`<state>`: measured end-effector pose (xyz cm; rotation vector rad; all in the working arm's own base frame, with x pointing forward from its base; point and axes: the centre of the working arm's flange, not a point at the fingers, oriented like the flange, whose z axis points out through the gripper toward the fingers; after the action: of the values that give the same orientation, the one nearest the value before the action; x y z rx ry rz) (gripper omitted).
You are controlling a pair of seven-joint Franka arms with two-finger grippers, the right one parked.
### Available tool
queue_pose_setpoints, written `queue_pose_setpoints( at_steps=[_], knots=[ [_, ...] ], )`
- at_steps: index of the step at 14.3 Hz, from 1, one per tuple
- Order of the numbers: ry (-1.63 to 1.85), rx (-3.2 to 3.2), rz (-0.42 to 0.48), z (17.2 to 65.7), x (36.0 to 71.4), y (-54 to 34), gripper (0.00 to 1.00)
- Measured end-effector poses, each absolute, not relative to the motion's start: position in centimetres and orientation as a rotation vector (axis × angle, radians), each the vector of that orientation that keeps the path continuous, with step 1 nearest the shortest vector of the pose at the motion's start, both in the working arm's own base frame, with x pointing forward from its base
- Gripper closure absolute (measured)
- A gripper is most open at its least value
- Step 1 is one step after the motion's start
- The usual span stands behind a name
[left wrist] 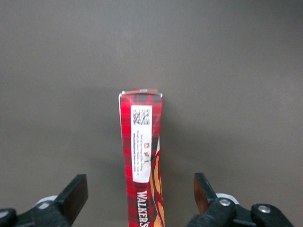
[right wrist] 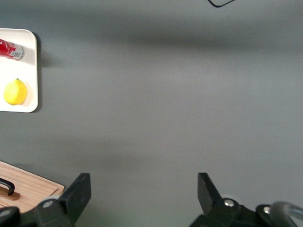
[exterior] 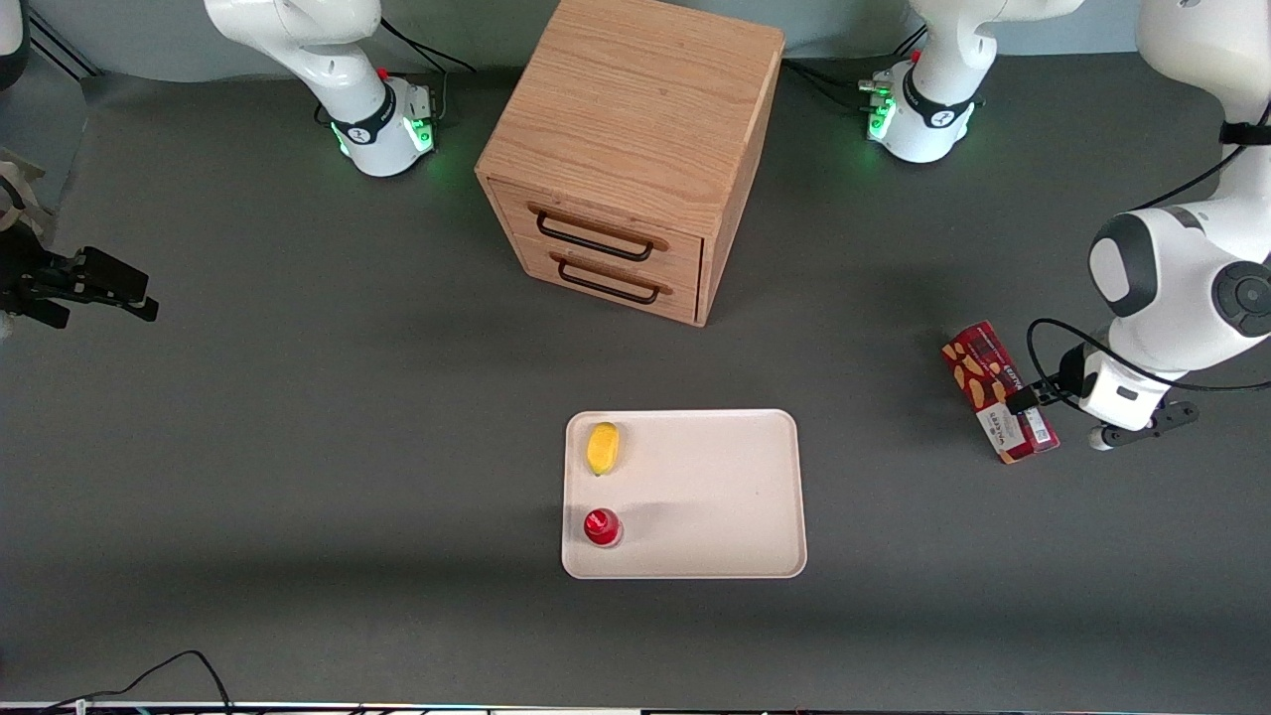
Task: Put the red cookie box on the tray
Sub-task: 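Lower the open left gripper over the red cookie box's end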
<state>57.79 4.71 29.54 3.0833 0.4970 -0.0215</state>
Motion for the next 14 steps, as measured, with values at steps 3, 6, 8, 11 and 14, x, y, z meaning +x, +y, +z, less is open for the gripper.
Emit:
queue_pose_setpoints(
  at_steps=[3,6,8,11,14],
  knots=[
    [0.518,3.085,-0.013,27.5,57.0,5.1,0.00],
    [0.527,3.086,-0.016,26.2,56.7,5.2,0.00],
    [0.528,3.087,-0.015,25.9,56.7,5.3,0.04],
    [0.531,3.090,-0.004,24.9,56.4,5.3,0.22],
    [0.532,3.090,-0.008,24.7,56.2,5.3,0.50]
  ],
)
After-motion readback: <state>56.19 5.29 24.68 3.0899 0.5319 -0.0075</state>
